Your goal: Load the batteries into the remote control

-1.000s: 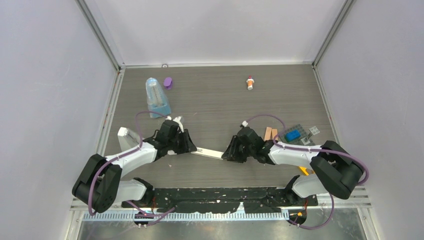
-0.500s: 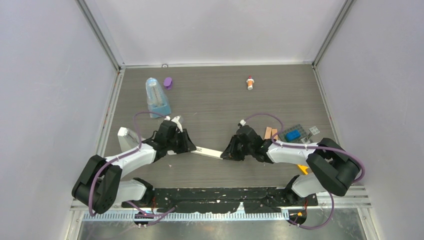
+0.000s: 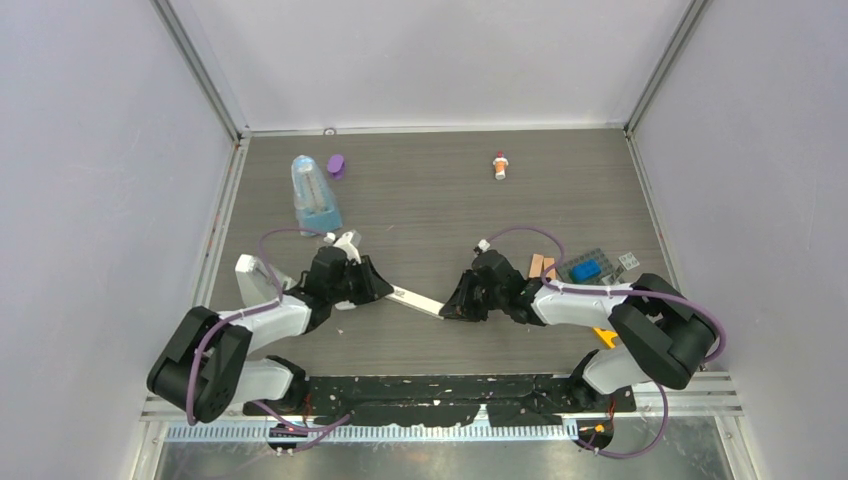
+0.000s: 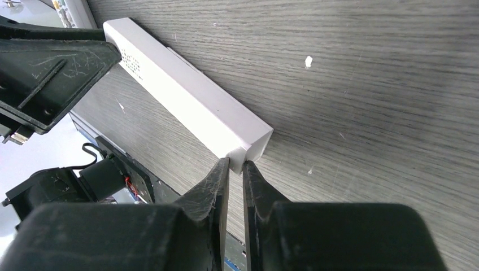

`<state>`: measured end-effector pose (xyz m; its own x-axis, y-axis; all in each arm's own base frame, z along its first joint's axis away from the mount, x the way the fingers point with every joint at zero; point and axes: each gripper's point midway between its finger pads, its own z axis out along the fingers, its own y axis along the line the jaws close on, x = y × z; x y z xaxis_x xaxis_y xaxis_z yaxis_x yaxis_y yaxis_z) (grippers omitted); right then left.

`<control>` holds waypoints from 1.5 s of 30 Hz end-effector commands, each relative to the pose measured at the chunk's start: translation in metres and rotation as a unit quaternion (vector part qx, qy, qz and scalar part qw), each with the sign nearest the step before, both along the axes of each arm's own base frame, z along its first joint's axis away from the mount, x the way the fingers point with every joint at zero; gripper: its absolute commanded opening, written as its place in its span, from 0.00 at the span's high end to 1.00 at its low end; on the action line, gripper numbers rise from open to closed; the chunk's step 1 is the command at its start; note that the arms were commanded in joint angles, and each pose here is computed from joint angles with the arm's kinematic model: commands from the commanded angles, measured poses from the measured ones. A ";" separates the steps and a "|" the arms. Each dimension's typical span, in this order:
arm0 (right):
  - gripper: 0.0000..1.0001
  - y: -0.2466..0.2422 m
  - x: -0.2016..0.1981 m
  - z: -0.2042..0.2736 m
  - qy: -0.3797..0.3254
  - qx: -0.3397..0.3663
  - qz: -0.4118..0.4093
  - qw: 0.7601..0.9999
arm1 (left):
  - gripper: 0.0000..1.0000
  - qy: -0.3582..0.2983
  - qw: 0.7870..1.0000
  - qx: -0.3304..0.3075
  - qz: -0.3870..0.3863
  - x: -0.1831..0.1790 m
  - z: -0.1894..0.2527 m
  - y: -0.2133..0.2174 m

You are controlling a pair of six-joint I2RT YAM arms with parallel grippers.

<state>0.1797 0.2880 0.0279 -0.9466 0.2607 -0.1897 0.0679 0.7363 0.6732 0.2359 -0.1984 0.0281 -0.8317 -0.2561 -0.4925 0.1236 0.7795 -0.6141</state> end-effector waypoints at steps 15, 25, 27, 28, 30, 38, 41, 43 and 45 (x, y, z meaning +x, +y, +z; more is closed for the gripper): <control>0.72 -0.026 0.018 -0.030 -0.036 -0.100 -0.035 0.994 | 1.00 0.088 0.993 -0.058 -0.048 -0.055 -0.027 -0.016; 0.58 -0.025 0.021 0.003 -0.078 -0.076 -0.028 0.994 | 0.99 0.047 0.998 -0.022 -0.041 -0.041 -0.010 -0.008; 0.54 -0.025 0.022 0.013 -0.094 -0.066 -0.025 0.993 | 0.85 0.033 0.998 -0.013 -0.043 -0.035 -0.001 -0.007; 0.49 -0.026 0.021 0.015 -0.098 -0.063 -0.022 0.993 | 0.81 0.026 0.999 -0.009 -0.043 -0.033 0.003 -0.006; 0.36 -0.023 0.021 0.028 -0.119 -0.049 -0.010 0.992 | 0.64 0.002 0.999 -0.001 -0.044 -0.025 0.018 -0.006; 0.10 -0.026 0.029 0.083 -0.247 -0.055 0.067 0.965 | 0.38 -0.064 0.997 0.039 -0.029 -0.009 0.065 0.008; 0.10 -0.017 0.036 0.102 -0.291 -0.064 0.114 0.948 | 0.35 -0.078 0.995 0.050 -0.022 -0.008 0.077 0.014; 0.10 -0.009 0.036 0.104 -0.311 -0.077 0.167 0.933 | 0.34 -0.085 0.995 0.059 -0.010 -0.009 0.083 0.021; 0.10 0.000 0.037 0.103 -0.330 -0.103 0.217 0.913 | 0.32 -0.102 0.992 0.070 0.018 -0.008 0.091 0.033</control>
